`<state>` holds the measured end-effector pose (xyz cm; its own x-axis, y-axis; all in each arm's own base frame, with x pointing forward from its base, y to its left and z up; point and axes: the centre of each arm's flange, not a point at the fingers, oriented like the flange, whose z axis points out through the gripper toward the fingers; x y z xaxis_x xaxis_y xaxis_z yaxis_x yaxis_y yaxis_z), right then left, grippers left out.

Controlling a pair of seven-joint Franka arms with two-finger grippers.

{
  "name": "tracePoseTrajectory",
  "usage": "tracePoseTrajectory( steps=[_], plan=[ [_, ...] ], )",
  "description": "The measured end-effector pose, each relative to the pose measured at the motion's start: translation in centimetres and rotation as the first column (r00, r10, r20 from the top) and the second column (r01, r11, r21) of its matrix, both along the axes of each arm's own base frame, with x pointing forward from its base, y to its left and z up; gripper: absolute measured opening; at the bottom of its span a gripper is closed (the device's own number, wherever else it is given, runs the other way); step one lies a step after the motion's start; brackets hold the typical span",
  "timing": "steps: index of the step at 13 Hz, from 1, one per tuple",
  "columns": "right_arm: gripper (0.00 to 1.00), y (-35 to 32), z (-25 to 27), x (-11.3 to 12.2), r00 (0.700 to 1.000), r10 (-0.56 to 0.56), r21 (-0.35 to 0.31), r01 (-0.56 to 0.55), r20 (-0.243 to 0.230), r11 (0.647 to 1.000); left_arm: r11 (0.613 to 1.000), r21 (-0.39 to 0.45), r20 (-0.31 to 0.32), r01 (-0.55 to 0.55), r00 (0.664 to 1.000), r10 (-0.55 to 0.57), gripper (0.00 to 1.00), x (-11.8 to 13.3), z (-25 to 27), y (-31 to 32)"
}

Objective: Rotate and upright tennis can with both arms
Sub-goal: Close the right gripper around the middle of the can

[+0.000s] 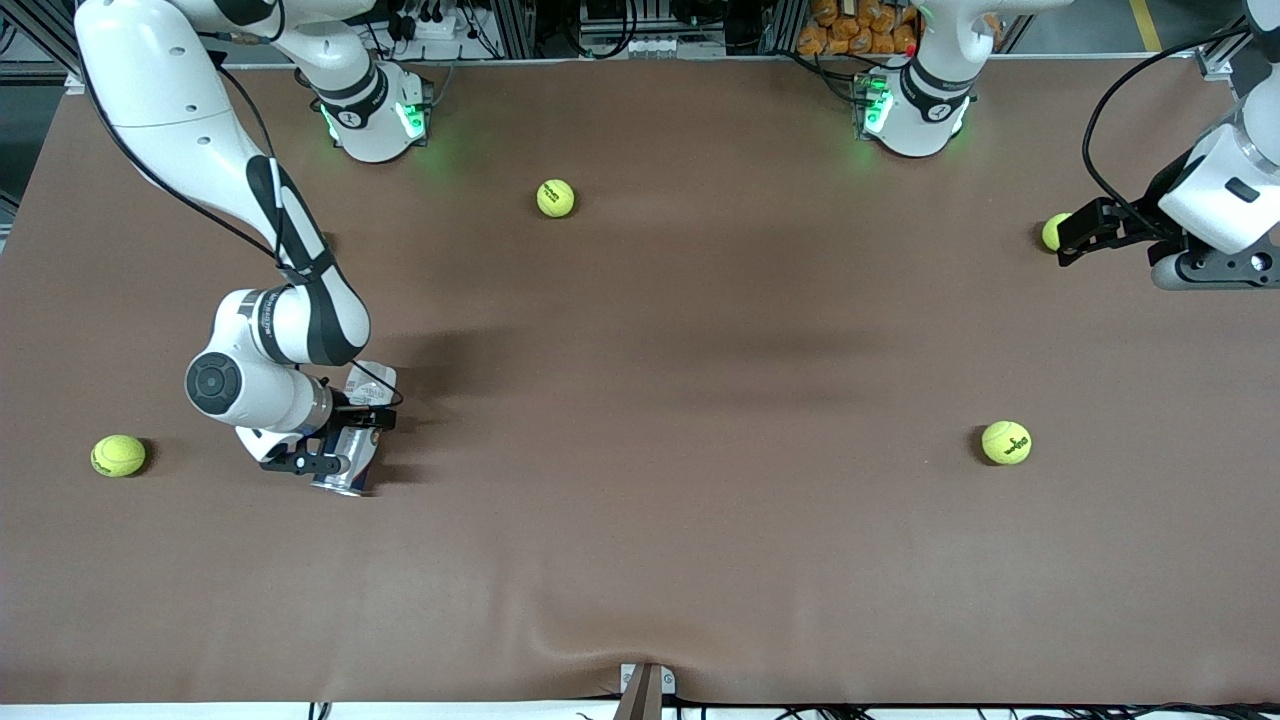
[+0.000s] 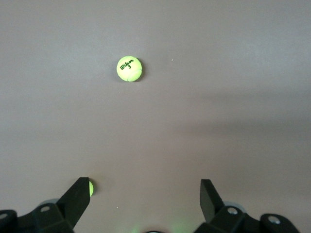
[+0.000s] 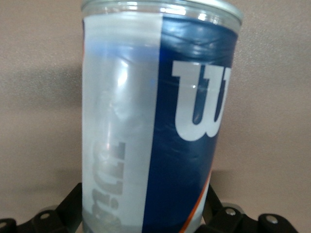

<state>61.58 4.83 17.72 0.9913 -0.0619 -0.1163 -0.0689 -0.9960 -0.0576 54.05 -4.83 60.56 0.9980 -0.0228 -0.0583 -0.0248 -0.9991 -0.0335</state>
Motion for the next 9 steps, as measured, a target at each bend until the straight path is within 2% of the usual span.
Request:
tracePoseTrajectory(
  steps=[6, 9],
  plan=[
    [0.99, 0.03, 0.01, 0.0, 1.0, 0.0, 0.001, 0.0, -0.002, 1.0, 1.0, -0.001, 0.005, 0.0, 1.0, 0.0, 1.0, 0.1, 0.0, -0.02],
    [0.69, 0.1, 0.2, 0.18, 1.0, 0.0, 0.002, 0.0, 0.002, 1.0, 1.0, -0.001, 0.002, 0.003, 1.0, -0.003, 1.0, 0.32, -0.34, -0.16]
  ],
)
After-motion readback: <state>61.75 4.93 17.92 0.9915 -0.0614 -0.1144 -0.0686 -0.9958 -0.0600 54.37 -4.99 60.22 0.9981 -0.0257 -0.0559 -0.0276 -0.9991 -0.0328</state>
